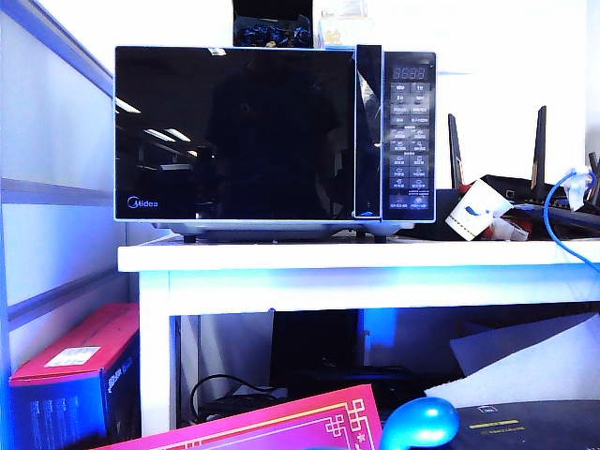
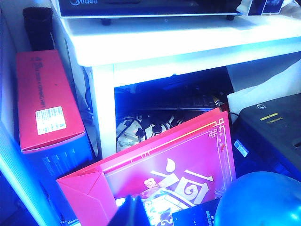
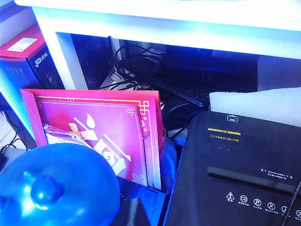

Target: Open the microwave door, place the box of snacks from the top of the microwave inside, then close the microwave door.

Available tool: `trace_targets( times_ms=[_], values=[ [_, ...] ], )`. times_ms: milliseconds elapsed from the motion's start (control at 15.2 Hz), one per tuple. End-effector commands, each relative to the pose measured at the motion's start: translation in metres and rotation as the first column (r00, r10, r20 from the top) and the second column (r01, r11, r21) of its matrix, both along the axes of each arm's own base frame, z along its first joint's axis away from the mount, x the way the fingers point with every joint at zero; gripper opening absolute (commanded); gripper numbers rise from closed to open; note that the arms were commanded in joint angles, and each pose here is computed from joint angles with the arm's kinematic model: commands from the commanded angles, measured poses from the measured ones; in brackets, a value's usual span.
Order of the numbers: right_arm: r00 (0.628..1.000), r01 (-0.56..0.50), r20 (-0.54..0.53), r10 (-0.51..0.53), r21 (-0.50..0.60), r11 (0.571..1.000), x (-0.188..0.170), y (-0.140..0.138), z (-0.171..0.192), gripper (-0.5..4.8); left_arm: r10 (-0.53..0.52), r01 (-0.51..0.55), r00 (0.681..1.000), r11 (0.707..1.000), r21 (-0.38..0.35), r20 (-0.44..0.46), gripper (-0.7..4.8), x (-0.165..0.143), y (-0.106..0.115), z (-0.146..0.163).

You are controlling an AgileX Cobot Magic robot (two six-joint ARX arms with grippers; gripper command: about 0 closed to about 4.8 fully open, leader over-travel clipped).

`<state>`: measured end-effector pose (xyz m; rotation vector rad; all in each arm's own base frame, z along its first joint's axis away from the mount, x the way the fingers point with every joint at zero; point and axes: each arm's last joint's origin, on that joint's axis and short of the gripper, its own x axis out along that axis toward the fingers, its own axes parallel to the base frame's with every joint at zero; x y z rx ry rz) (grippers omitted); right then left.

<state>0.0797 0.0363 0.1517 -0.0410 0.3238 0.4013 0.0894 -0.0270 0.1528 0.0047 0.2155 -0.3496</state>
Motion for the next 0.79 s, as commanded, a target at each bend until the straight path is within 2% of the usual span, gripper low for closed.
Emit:
trace_targets(
  times_ms=[66,328,394,460,525,656,788],
  values=[
    [1.0,0.017,0.009,-0.018,0.091,0.996,0.001,0.001,0.003,-0.01,-0.006,0.006,1.0,1.0,0.008,-0.008,-0.06,0.0,0.0,-0.003],
    [0.999,0.017,0.042,-0.022,0.105,0.994,0.002,0.001,0.006,-0.01,-0.005,0.005,1.0,1.0,0.002,-0.002,-0.06,0.0,0.0,-0.002],
    [0.995,0.016,0.091,-0.028,0.128,0.992,0.003,0.002,0.011,-0.01,0.026,-0.025,0.999,0.998,-0.064,0.022,-0.06,0.001,0.0,0.003],
    [0.987,0.058,0.139,-0.084,0.18,0.982,0.005,0.001,0.018,-0.01,0.07,-0.06,0.996,0.981,-0.184,0.048,-0.06,0.002,0.001,0.012],
    [0.978,0.074,0.174,-0.118,0.239,0.968,0.005,0.0,0.023,-0.01,0.091,-0.059,0.99,0.962,-0.265,0.109,-0.06,0.0,0.001,0.027],
    [0.961,0.054,0.237,-0.142,0.342,0.938,0.005,0.0,0.036,-0.01,0.176,-0.105,0.963,0.942,-0.318,0.205,-0.06,-0.008,0.006,0.062],
    [0.934,0.019,0.322,-0.155,0.388,0.922,0.001,-0.002,0.057,-0.01,0.283,-0.177,0.91,0.926,-0.334,0.303,-0.06,-0.02,0.013,0.108]
  ],
)
